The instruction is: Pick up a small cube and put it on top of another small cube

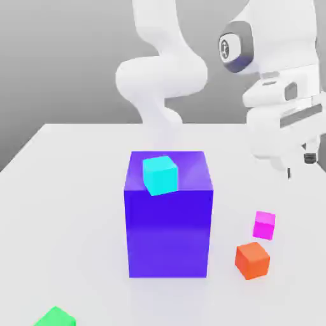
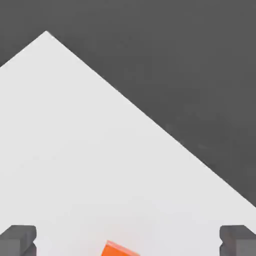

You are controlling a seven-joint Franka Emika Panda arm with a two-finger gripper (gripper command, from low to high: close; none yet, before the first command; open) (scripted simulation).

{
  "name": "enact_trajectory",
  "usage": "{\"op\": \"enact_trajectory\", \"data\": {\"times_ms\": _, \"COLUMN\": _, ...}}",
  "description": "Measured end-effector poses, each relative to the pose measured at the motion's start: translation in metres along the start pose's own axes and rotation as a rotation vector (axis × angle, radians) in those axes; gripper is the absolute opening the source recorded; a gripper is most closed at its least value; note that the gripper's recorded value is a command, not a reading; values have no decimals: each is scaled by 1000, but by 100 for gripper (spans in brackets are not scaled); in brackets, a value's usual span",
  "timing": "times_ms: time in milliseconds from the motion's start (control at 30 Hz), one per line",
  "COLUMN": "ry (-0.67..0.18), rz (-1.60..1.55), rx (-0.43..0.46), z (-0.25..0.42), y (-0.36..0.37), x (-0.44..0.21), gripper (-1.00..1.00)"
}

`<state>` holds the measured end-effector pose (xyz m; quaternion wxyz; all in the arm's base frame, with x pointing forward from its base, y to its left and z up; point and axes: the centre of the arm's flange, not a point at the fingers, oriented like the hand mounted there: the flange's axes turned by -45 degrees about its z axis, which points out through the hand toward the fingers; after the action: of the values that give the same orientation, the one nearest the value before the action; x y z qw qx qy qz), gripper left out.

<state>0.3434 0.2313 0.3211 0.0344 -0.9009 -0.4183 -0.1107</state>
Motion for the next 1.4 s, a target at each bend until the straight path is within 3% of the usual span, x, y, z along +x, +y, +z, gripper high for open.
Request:
{"op": "enact_trajectory", "data": {"times_ms": 267, "ry": -203, "rz": -335, "rx": 67, "z": 104, "y": -97, "x": -74, "gripper": 0}}
{"op": "enact_trajectory", "data": {"times_ms": 500, "ry": -221, "rz": -363, "rx": 73, "z": 162, "y": -105, "x": -94, "gripper": 0}}
{"op": "enact_trajectory", "data": {"times_ms": 533, "ry": -221, "rz": -362, "rx": 73, "z": 170, "y": -105, "x": -97, "gripper": -100}}
{"op": "enact_trajectory", "data": {"times_ms": 767, "ry": -222, "rz": -363, "rx": 73, "z": 171, "y": -105, "x": -98, "gripper": -100}}
{"op": "enact_trajectory", "data": {"times_ms": 1067, "ry": -232, "rz": -357, "rx": 72, "z": 114, "y": -99, "x": -75, "gripper": -100}}
{"op": "enact_trajectory", "data": {"times_ms": 1400, "ry": -281, "rz": 52, "rx": 53, "z": 113, "y": 135, "x": -43, "gripper": -100}}
